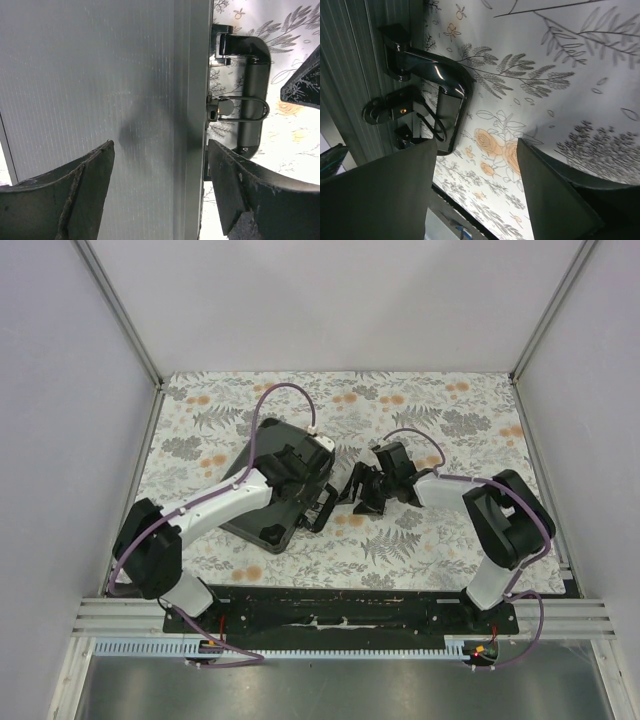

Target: Pack up texas hold em set

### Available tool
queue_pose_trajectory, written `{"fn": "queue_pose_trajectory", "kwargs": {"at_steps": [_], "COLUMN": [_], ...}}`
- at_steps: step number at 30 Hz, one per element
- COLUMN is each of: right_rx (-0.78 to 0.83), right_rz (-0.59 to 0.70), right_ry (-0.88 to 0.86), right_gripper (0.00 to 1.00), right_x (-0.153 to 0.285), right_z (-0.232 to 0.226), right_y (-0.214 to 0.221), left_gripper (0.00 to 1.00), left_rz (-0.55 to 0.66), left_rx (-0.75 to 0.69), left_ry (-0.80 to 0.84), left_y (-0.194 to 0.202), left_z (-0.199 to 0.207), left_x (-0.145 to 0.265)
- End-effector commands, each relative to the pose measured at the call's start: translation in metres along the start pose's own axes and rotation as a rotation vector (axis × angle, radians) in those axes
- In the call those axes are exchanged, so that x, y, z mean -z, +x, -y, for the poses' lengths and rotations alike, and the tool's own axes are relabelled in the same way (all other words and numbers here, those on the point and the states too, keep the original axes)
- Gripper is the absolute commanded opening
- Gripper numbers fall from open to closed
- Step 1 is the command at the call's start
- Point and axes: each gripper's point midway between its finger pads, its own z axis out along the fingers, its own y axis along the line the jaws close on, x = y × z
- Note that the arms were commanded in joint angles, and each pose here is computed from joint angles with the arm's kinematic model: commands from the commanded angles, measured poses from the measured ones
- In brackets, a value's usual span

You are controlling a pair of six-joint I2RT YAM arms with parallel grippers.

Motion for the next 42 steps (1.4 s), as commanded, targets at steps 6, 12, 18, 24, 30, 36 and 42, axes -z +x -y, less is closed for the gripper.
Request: {"fn": "queue_pose_trajectory", "kwargs": {"at_steps": [6,12,18,24,30,36,42], "right_rx": [0.022,-0.002,-0.025,-0.051,-0.076,-0.081,-0.085], "right_rz": [-0.069,-0.087,-0.095,-0.099,-0.111,-0.106,-0.100], "right_ry": [-0.096,-0.038,0.066,0.159,0.191,0.196,0.195], "right_gripper": [0.71,0.60,0.40,0.31,0.29,0.30,0.30], "right_x": [-0.021,-0.037,-0.042,-0.041,-0.043,-0.042,-0.041], "right_z": [-0.021,-0.014,0.002,0.023,0.034,0.036,0.035], "right_y": [0.016,0.021,0.024,0.030,0.036,0.037,0.035], "left_gripper": [0.84,0.82,0.70,0.68,0.66,0.66,0.66], "left_rz": [-0.101,-0.130,-0.104,-0.070,-0.043,-0.024,0.008], "left_rx": [-0.156,-0.175,-0.149,-0.128,-0.082,-0.028,0.065], "left_ry": [-0.171,-0.269,-0.279,-0.310,-0.307,-0.332,-0.312], "left_y": [0.014,0.020,0.012,-0.003,-0.015,-0.026,-0.034], "left_z": [-0.021,-0.034,-0.038,-0.049,-0.064,-0.096,-0.137], "left_x": [-0.014,-0.016,-0.009,0.005,0.017,0.033,0.052]}}
